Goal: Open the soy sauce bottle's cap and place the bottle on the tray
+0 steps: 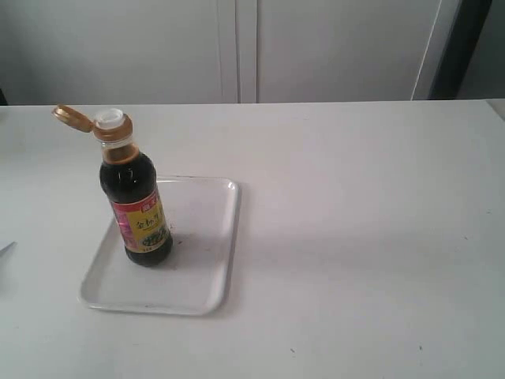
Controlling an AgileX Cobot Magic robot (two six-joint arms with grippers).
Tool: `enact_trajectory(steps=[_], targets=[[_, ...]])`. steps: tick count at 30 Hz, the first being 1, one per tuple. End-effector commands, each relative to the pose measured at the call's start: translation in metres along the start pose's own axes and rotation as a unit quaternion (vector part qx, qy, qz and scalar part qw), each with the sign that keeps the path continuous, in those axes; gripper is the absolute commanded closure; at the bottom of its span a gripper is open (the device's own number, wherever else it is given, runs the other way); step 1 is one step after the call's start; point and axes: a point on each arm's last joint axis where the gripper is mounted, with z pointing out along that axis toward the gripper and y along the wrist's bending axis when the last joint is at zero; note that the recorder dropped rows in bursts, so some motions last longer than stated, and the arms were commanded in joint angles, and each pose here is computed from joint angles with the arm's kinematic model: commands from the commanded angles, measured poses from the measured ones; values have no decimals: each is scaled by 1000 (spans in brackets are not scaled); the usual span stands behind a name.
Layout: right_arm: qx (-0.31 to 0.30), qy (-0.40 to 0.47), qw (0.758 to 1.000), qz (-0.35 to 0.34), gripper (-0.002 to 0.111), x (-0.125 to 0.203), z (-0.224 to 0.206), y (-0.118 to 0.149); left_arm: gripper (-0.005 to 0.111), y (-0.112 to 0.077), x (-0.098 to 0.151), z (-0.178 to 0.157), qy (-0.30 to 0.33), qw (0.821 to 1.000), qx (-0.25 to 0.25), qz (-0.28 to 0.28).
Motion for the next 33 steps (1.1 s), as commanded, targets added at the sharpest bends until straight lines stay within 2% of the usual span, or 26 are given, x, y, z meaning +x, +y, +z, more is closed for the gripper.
enact_trajectory(steps=[1,8,25,33], targets=[[3,-3,1000,6,108,1,-1,0,107,-4,4,-2,-10,999,20,32],[3,-3,1000,8,108,1,-1,0,107,2,26,-7,-25,999,-21,27],[3,-3,1000,8,108,1,-1,0,107,5,76,1,-29,997,-71,-7],[3,-3,1000,8,108,1,-1,0,107,8,99,13,7,996,-87,-27]])
